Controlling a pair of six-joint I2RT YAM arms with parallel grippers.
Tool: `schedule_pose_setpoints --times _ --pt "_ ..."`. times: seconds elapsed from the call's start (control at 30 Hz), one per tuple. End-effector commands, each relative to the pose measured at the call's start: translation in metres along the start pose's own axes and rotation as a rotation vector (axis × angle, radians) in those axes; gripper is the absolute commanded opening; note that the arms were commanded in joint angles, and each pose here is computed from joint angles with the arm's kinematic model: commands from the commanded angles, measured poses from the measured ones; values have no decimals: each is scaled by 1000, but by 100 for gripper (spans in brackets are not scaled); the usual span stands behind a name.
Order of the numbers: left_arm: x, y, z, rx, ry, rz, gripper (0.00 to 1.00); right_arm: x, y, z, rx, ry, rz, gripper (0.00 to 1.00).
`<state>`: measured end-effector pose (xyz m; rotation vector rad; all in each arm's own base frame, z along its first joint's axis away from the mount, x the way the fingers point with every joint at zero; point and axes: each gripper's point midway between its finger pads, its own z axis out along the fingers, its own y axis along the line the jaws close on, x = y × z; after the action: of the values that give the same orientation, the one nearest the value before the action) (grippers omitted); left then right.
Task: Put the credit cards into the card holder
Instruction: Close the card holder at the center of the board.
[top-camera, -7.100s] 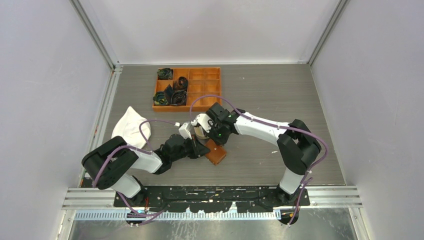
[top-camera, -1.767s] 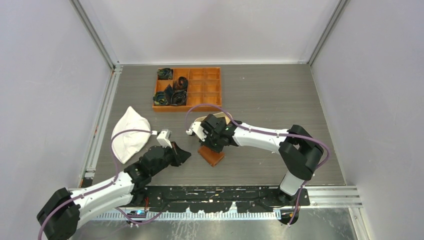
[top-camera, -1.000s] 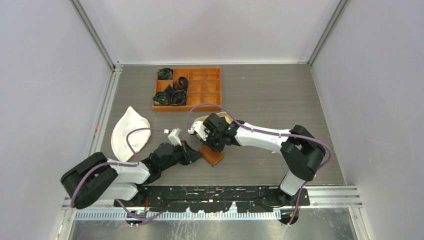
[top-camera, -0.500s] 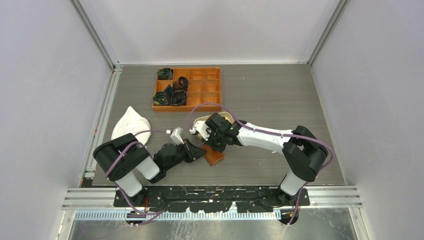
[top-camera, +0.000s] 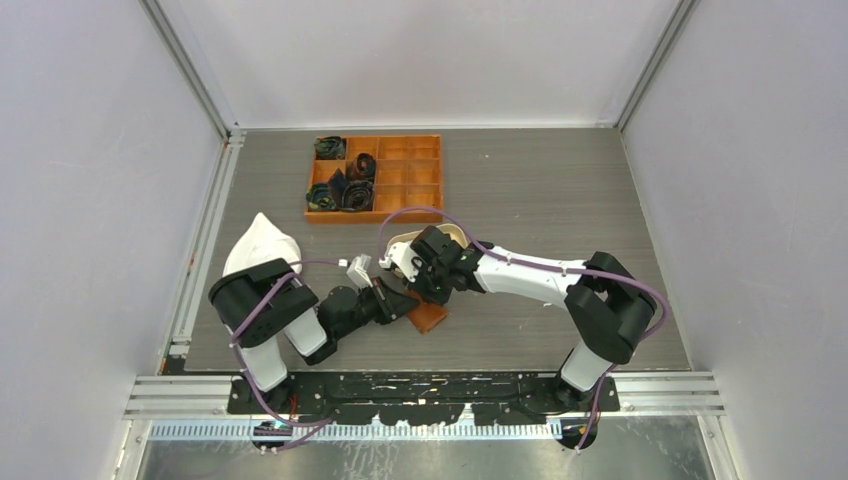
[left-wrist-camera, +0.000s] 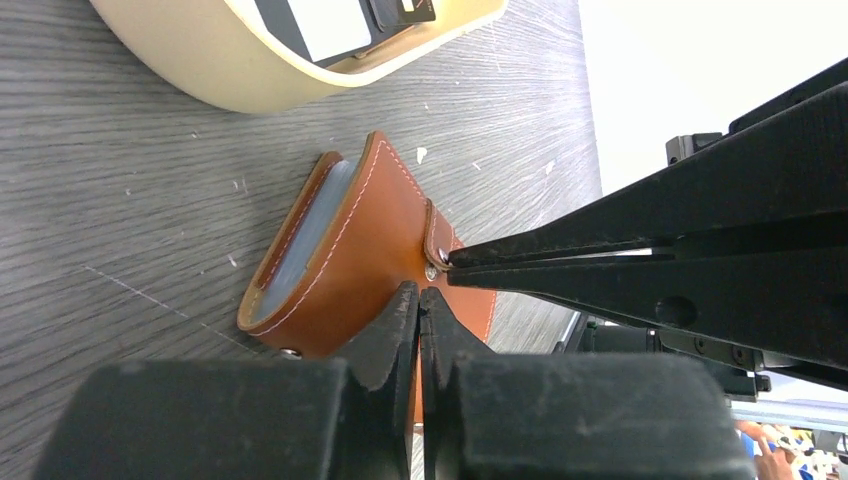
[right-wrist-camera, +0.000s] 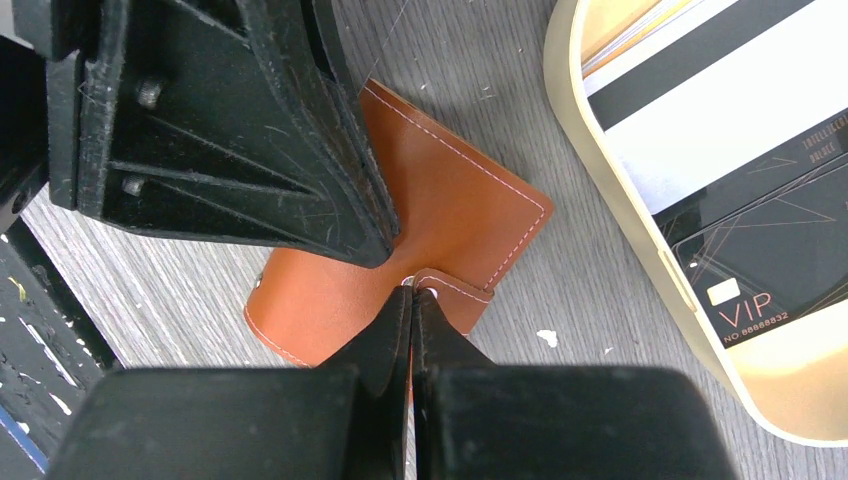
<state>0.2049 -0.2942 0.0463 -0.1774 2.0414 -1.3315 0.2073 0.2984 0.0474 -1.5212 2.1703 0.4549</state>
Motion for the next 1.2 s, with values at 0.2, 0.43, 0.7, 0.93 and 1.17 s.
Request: schedule_pose_setpoints --times 0.2,0.43,0.7,0.93,1.17 --pt "2 14 3 -31 -20 -1 1 4 9 -9 -47 -9 7 1" --pt "2 18 2 -45 -22 3 0 5 12 -8 -64 -2 8 1" --pt "2 19 2 -49 -23 4 0 14 23 2 -103 43 6 1" --pt "1 18 0 -46 -28 11 0 28 26 13 -101 114 4 1" --pt "0 15 -3 -37 -29 12 0 34 25 25 -82 155 34 1"
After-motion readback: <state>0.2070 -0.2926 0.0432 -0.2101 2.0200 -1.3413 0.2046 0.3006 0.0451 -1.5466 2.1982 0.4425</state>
